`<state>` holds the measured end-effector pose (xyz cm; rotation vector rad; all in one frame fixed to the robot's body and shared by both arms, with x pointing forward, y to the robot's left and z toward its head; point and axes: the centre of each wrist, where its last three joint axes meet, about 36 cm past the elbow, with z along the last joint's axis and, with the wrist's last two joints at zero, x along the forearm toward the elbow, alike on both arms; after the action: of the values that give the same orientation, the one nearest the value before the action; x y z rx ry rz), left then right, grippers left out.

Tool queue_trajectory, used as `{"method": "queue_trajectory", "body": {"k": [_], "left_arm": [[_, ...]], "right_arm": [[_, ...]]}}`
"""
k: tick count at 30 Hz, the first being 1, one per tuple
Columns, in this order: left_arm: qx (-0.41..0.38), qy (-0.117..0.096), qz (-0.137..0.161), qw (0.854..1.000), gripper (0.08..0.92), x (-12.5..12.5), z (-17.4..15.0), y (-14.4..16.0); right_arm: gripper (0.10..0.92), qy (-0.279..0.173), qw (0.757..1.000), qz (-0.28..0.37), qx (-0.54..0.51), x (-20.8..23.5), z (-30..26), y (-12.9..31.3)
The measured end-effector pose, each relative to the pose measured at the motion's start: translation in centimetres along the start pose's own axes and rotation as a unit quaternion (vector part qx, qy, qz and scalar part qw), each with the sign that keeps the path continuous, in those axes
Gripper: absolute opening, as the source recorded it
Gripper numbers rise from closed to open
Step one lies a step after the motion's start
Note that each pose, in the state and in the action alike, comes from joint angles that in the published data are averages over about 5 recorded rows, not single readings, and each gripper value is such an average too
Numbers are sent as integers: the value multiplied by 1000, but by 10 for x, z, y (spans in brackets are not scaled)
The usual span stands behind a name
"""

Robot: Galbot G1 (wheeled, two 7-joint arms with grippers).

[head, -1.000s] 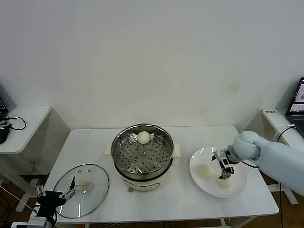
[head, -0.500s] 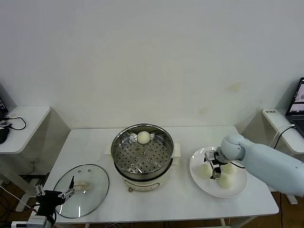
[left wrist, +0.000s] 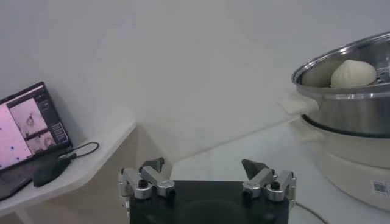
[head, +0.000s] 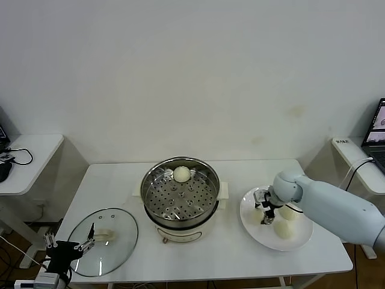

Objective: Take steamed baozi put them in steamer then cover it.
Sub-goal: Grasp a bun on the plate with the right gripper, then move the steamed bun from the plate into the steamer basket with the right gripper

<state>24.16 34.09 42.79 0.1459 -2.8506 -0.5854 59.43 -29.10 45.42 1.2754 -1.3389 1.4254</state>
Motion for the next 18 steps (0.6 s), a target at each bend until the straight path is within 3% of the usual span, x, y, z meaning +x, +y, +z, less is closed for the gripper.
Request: {"method": "queue_trajectory", "body": {"k": [9,18], "left_arm": [[0,-5,0,1000,823,-2,-3,1],[-2,-13,3,1000,823,-3,-9,2]], "right_arm": [[616,-3,1000,-1,-13,34,8,-9],[620,-14,999,32,-14,108,3,-39]]}}
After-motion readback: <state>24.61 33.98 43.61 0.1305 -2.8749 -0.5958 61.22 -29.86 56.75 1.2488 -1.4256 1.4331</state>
